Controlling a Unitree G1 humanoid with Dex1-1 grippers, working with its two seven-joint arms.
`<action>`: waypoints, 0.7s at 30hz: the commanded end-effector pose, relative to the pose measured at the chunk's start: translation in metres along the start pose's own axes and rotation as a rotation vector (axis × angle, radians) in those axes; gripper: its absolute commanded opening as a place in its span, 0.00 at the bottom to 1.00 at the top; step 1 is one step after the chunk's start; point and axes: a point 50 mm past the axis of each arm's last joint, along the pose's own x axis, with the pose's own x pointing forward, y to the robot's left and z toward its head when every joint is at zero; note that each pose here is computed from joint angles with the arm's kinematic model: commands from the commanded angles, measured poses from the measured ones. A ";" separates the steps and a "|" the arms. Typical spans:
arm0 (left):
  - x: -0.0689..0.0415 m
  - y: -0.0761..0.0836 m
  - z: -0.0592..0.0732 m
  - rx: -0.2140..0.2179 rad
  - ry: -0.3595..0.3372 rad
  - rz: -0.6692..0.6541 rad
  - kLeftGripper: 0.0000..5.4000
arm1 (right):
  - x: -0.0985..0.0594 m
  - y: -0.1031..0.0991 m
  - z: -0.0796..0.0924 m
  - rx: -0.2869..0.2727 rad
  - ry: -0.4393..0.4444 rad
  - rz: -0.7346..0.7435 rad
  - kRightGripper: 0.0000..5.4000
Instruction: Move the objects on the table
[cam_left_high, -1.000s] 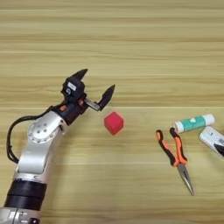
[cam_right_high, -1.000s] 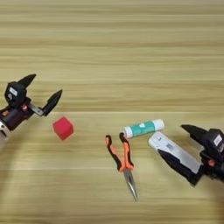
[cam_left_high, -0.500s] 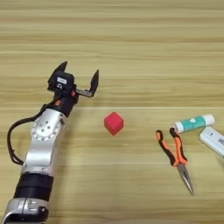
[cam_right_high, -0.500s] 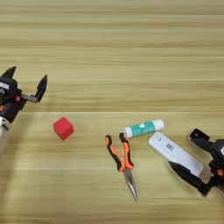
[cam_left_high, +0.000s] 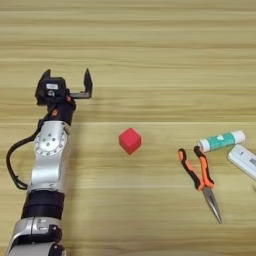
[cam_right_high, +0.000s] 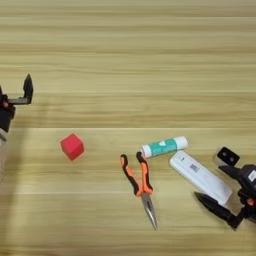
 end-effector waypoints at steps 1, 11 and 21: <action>0.003 0.000 0.001 0.008 0.006 0.008 0.99 | 0.002 0.000 0.001 -0.017 0.026 0.014 1.00; -0.008 0.001 -0.004 0.035 0.030 -0.023 0.99 | 0.007 0.005 -0.002 -0.004 0.029 0.037 1.00; -0.012 0.002 -0.003 0.042 0.031 -0.041 0.99 | 0.010 0.005 -0.010 0.023 0.063 0.020 1.00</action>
